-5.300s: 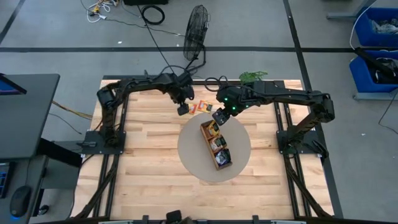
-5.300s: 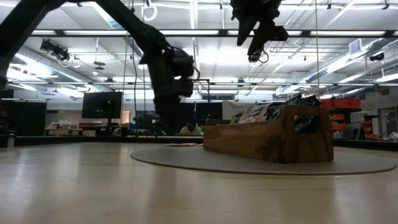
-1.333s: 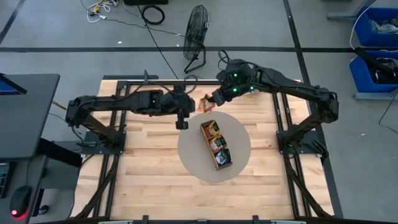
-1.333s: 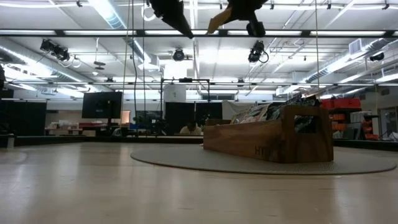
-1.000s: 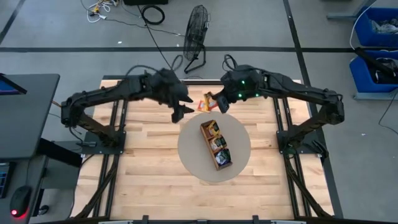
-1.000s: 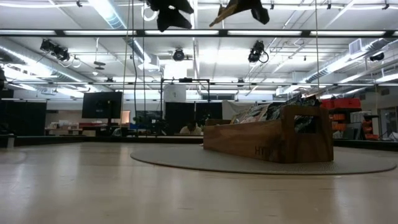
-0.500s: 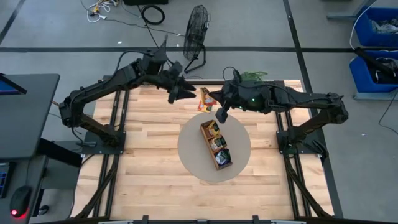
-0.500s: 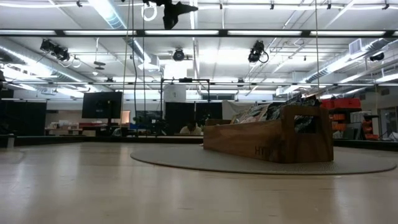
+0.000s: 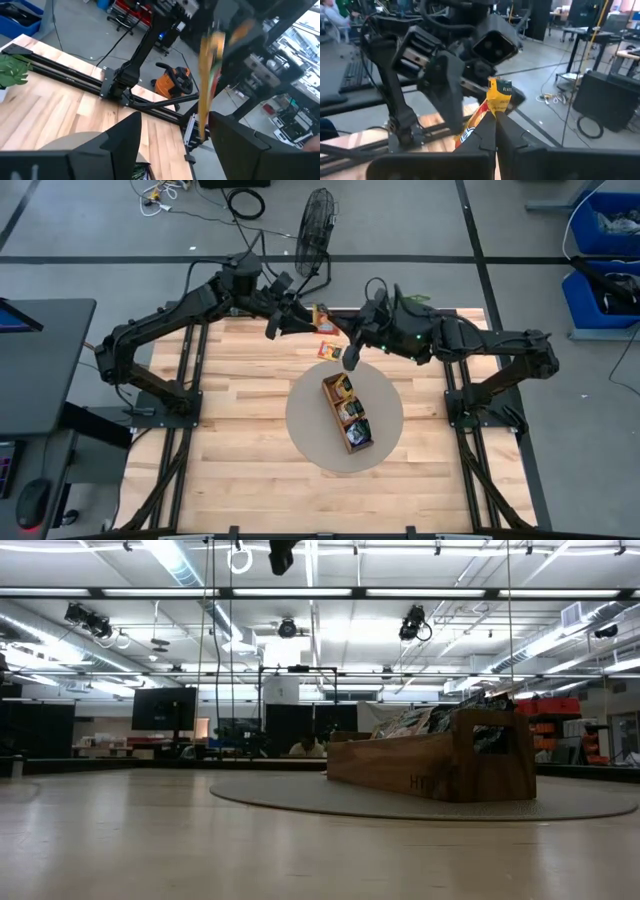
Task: Pick & Place Tea
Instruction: Put the orange tea bag into the left section of the wooden organizer
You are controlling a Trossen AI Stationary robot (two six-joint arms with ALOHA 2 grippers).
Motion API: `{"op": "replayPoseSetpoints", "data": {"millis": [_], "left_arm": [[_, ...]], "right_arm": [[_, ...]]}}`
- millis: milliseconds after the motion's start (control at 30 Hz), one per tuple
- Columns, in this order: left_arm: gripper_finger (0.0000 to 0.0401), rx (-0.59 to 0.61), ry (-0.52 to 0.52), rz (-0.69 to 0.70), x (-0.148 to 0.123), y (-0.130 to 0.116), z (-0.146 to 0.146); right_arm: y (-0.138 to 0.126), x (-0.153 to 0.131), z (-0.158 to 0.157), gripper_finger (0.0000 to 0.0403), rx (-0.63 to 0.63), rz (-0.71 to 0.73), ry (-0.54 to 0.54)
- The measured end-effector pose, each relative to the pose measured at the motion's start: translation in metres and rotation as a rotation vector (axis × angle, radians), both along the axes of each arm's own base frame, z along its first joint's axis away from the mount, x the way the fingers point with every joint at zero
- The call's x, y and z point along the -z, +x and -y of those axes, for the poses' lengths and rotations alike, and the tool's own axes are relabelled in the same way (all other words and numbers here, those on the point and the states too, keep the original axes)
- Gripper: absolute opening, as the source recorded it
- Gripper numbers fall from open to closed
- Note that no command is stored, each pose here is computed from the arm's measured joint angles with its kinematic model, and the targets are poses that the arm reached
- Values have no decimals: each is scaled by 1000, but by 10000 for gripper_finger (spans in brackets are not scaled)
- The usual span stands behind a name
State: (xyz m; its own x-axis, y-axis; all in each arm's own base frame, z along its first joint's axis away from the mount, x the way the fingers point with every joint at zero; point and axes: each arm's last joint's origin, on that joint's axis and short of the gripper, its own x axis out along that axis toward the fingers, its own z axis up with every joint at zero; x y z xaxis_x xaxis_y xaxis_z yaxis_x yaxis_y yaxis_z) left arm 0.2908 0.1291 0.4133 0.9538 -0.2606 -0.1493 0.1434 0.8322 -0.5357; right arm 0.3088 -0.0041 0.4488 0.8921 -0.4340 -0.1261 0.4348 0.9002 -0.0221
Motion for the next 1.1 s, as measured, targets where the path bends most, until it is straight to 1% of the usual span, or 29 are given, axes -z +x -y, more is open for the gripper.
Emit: {"op": "replayPoseSetpoints", "data": {"millis": [133, 267, 400, 600, 633, 767, 833, 900, 967, 1100], "left_arm": [[232, -4, -15, 10, -2, 0, 0], [201, 6, -4, 34, -4, 2, 3], [144, 11, -8, 35, -4, 3, 4], [24, 16, 8, 43, -4, 3, 5], [15, 17, 11, 44, -4, 3, 5], [15, 23, 36, 39, -3, 3, 5], [13, 28, 56, 26, -1, 3, 5], [9, 47, 60, -17, 3, 0, 7], [9, 54, 85, -34, 6, -1, 7], [11, 74, 101, -132, 18, -5, 9]], "right_arm": [[5, 4, 0, 0, -21, -3, 8], [13, 10, 0, 0, -19, -18, 11], [13, 9, 0, 0, -16, -3, 26], [13, 10, 0, 0, -14, -6, 30], [13, 10, 0, 0, -13, -10, 30], [10, 11, 0, 2, -18, -18, 72], [5, 10, 0, 12, -25, -25, 111], [-2, 10, 0, 27, -16, -44, 148], [-13, 3, 3, 46, -27, -9, 215], [-23, 7, 11, 90, -53, -52, 363]]}}
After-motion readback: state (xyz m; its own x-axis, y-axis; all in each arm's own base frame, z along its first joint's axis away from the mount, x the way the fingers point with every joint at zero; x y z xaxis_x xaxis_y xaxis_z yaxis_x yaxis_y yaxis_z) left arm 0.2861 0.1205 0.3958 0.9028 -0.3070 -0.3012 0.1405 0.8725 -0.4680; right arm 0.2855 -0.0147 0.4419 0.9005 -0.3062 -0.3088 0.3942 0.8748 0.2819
